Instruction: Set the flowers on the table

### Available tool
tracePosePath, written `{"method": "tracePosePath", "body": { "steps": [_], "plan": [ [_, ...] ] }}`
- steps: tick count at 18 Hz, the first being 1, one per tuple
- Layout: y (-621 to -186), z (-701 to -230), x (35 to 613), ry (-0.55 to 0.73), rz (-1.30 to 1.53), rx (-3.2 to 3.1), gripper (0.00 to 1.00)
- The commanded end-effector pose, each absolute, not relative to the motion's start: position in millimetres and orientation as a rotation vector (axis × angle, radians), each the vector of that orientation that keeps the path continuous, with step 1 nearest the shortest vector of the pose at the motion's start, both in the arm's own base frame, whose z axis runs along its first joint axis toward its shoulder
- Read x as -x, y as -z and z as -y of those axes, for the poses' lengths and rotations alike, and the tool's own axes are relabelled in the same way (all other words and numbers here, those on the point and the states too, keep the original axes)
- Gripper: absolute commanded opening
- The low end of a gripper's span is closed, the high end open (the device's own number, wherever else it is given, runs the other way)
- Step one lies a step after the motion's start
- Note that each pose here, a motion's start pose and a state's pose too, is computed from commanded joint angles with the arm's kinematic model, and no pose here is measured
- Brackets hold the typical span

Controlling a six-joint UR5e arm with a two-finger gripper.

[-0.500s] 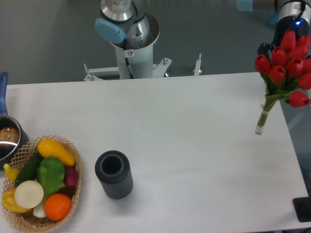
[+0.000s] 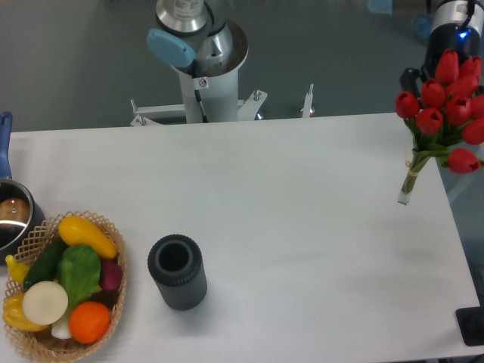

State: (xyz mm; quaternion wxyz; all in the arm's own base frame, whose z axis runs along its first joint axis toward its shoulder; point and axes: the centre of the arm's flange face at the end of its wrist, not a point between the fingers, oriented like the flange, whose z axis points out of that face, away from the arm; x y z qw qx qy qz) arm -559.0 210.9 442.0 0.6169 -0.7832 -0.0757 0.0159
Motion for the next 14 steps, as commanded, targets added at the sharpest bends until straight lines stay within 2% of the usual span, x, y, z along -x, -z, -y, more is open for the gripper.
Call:
{"method": "tracePosePath", "body": {
  "steps": [5, 14],
  "plan": [
    [-444, -212, 555, -0.07, 0.194, 1.883, 0.34],
    [-423, -254, 542, -0.13, 0.194, 2.186, 0.28]
  ]
}}
